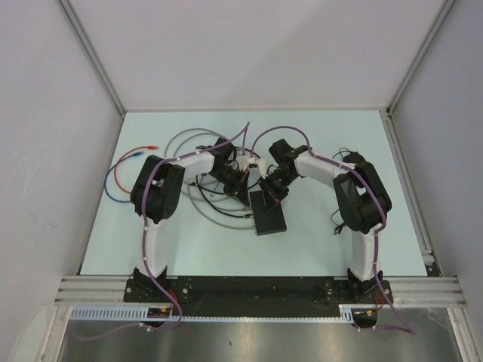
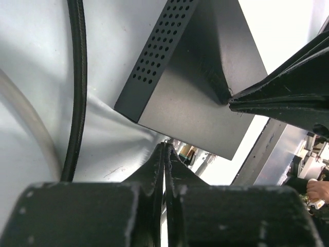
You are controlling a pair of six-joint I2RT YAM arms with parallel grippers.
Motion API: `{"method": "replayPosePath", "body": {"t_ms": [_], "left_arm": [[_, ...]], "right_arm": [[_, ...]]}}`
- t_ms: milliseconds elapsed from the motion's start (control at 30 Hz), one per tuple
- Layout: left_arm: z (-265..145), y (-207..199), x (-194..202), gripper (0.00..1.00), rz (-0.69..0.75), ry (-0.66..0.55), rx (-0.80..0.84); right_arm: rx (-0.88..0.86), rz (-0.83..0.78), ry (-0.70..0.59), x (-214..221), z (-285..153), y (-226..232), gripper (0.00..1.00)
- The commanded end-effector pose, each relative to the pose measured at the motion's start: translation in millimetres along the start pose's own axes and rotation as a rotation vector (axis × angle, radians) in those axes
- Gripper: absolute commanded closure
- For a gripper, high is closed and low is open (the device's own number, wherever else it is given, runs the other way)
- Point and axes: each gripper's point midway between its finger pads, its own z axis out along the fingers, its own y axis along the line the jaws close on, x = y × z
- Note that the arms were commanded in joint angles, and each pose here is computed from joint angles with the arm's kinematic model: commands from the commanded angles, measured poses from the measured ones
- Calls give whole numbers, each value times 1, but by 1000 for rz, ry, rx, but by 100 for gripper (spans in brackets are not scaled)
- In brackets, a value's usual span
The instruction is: Pull the plug from the switch port
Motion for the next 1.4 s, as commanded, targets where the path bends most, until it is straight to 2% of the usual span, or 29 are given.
{"method": "replayPosePath", "body": {"t_ms": [0, 200, 333, 533, 633, 733, 900, 1200, 1367], "left_arm": [[8, 0, -3, 100, 62, 24, -6], [8, 1, 2, 99, 51, 41, -11], [4, 6, 0, 78, 59, 32, -52], [-5, 13, -4, 64, 46, 8, -49], [-4, 7, 0, 60, 26, 25, 26], [4, 1, 8, 57, 2, 48, 106], [7, 3, 14, 58, 10, 66, 120], [13, 14, 17, 65, -1, 80, 77], [23, 13, 17, 62, 2, 110, 34]], "right_arm": [[23, -7, 0, 0, 2, -4, 100], [22, -7, 1, 0, 2, -5, 100], [25, -7, 4, 1, 2, -5, 100], [31, -7, 6, 2, 0, -5, 100], [31, -5, 12, 3, 1, -6, 100], [31, -7, 11, 3, 1, -5, 100], [30, -4, 19, 5, 2, -5, 100], [29, -7, 20, 4, 4, -3, 100], [28, -14, 17, 3, 4, -2, 100]]}}
